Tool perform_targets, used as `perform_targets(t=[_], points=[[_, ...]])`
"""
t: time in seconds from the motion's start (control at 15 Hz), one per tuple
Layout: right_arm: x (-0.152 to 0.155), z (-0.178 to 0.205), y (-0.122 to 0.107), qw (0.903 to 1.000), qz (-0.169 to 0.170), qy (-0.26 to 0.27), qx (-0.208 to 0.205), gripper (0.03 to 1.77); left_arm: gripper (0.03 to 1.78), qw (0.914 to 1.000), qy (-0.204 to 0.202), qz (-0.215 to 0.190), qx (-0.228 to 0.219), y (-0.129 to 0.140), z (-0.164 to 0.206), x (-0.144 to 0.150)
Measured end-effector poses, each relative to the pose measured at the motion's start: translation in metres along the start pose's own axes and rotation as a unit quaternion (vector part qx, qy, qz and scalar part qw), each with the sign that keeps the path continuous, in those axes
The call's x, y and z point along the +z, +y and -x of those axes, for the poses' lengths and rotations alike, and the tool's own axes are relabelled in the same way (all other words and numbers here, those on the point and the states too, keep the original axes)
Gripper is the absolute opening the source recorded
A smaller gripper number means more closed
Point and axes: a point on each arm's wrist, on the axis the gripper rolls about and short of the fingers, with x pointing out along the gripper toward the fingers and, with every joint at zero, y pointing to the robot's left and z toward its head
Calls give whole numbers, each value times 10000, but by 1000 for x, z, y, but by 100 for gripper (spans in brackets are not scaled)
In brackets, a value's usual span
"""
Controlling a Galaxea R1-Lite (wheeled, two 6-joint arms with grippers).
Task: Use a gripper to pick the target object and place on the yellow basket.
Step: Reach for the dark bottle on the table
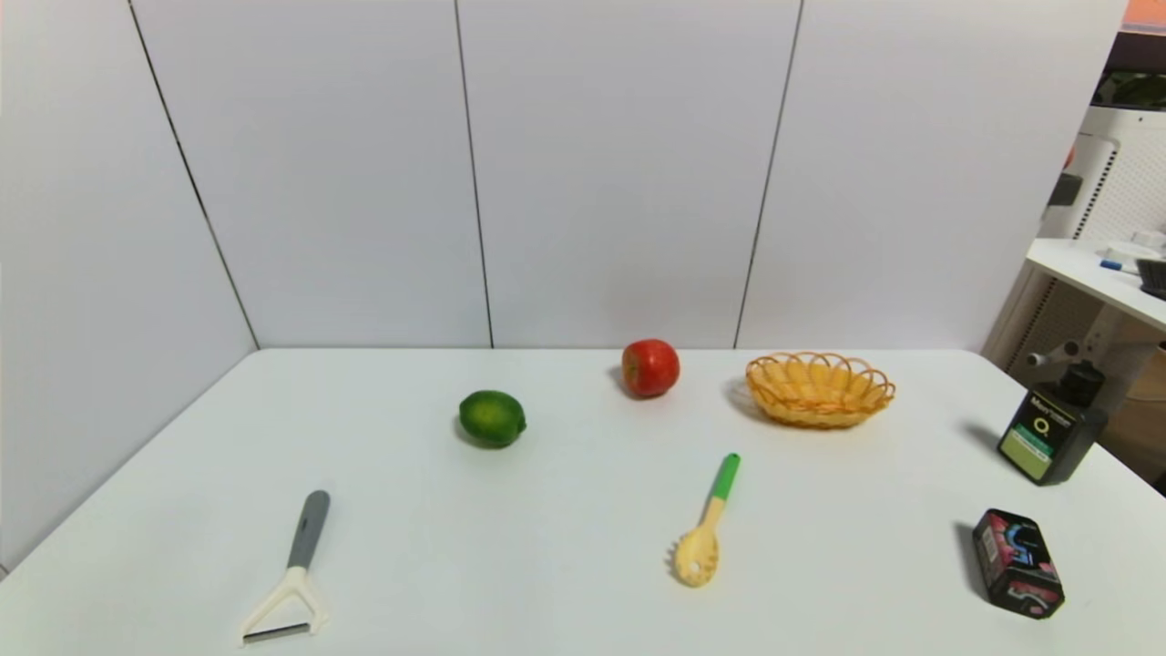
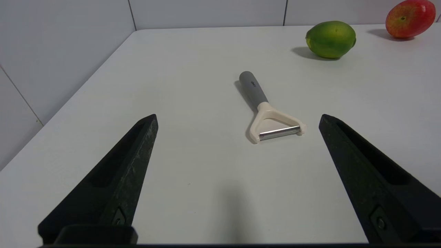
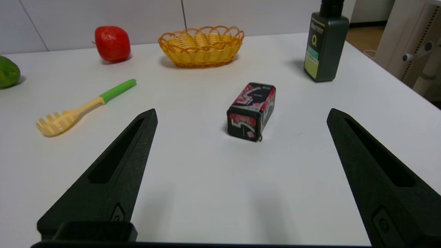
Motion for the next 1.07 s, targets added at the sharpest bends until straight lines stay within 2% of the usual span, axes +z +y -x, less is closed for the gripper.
perform_targets(t=[0.27, 0.4, 0.8, 1.07], points=[[38, -19, 2, 9978, 35, 525, -398, 170, 169, 10000, 0, 0, -2, 0, 0, 0], [56, -38, 2, 9927, 68, 961, -723, 170, 169, 10000, 0, 0, -4, 0, 0, 0], [93, -110, -12, 9694, 4, 2015, -1399, 170, 169, 10000, 0, 0, -2, 0, 0, 0], [109, -178, -36, 9516, -47, 2558, -1703, 170, 169, 10000, 0, 0, -4, 0, 0, 0]])
